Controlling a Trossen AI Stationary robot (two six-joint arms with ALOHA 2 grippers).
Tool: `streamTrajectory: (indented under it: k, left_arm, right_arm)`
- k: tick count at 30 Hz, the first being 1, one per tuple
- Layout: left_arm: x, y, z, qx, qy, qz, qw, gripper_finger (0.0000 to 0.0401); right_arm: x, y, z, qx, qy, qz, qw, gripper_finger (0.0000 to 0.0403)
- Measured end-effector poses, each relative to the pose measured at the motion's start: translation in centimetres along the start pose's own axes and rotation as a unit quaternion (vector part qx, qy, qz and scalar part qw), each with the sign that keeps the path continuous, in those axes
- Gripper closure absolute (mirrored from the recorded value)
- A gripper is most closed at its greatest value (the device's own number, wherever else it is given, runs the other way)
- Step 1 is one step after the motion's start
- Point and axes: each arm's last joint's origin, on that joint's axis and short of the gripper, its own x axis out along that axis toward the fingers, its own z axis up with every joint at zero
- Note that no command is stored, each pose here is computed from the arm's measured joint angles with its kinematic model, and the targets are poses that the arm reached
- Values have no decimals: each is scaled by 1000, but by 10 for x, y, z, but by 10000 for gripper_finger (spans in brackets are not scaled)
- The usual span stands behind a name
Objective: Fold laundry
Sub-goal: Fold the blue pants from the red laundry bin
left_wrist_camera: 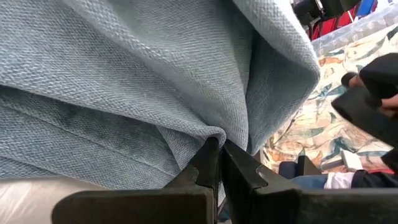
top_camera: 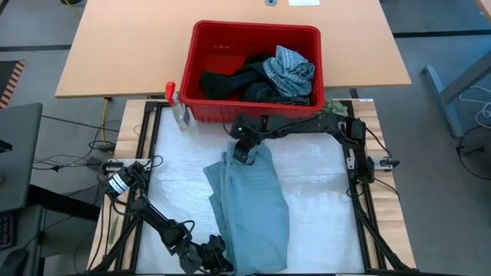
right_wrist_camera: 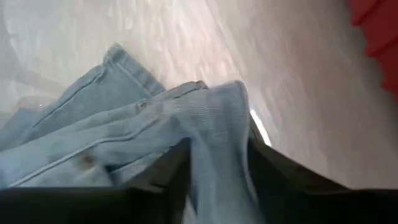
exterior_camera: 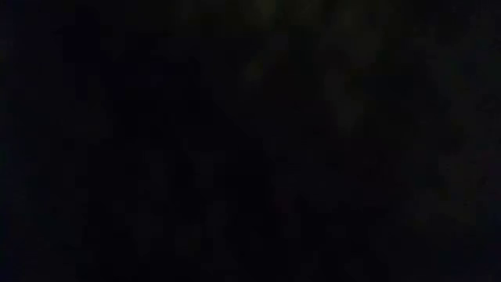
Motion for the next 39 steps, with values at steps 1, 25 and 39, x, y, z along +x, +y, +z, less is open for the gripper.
streamTrajectory:
  k: [1,25,39]
  left_arm:
    - [0,0,0,0,1,0,1000,401]
    - [-14,9,-11,-11,-51,-16,999,401]
    - [-12,13,-7,-37,-45,-15,998,401]
  right_arm:
    - [0,0,0,0,3,2,1000,200]
    - [-46,124,-107,2,-93,136,986,117]
    - [29,92,-134,82,-62,23,994,118]
